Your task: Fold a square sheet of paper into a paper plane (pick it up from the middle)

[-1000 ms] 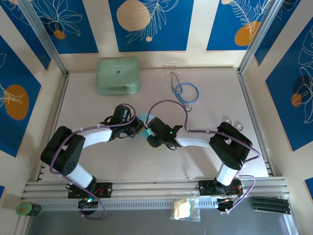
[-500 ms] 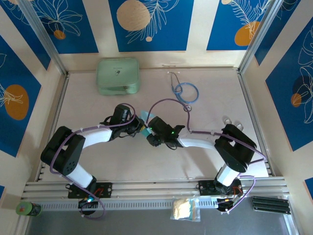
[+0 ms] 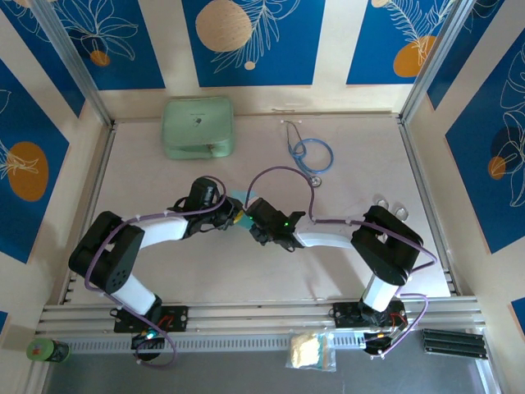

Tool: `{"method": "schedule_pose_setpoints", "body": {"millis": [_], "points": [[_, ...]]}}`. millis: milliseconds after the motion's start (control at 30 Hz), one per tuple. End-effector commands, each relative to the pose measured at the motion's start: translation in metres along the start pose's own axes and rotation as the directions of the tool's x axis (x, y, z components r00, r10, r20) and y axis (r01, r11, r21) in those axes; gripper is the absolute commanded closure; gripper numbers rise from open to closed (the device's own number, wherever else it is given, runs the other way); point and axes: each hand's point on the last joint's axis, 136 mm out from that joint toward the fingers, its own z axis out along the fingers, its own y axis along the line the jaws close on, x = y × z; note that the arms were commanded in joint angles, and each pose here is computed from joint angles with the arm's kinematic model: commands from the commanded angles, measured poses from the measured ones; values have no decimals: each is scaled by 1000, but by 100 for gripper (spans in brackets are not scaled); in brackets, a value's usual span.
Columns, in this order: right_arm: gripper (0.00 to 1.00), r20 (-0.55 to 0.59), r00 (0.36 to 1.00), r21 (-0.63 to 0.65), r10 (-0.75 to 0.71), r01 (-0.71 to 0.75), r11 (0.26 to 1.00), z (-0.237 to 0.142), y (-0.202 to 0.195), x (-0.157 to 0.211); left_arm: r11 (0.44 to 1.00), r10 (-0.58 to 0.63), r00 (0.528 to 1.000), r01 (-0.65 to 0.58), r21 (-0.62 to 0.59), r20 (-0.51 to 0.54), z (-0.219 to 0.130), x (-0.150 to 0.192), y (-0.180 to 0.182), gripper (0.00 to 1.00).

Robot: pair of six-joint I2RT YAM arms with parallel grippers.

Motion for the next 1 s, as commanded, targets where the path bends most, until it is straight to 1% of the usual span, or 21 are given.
{"method": "schedule_pose_setpoints", "body": {"millis": [0,67,133,267,333,400,567,767,967], "points": [[84,15,999,-17,-36,36,999,1,1,2,1000,-9,999,9,-4,38,-10,-10,5,73],[86,19,999,-53,-46,47,998,1,2,2,1000,7,998,-7,-13,64,-17,-15,8,66],[88,23,999,-89,-49,51,995,1,4,1,999,26,996,-24,-25,90,-23,-19,10,62],[89,15,999,-167,-47,49,985,2,9,3,997,64,992,-58,-59,113,-30,-18,18,62],[90,8,999,-205,-46,47,978,2,12,4,996,68,991,-61,-66,112,-31,-16,23,66],[90,2,999,-217,-39,38,975,4,12,4,995,73,992,-65,-72,107,-30,-13,29,70],[91,-13,1000,-253,-10,7,967,5,13,5,993,95,992,-89,-81,85,-24,-6,35,77],[91,-34,999,-301,9,-18,953,6,15,7,991,112,993,-110,-70,30,-6,0,31,81],[91,-39,999,-318,18,-30,948,8,13,6,989,128,992,-127,-72,8,5,-1,27,80]]}}
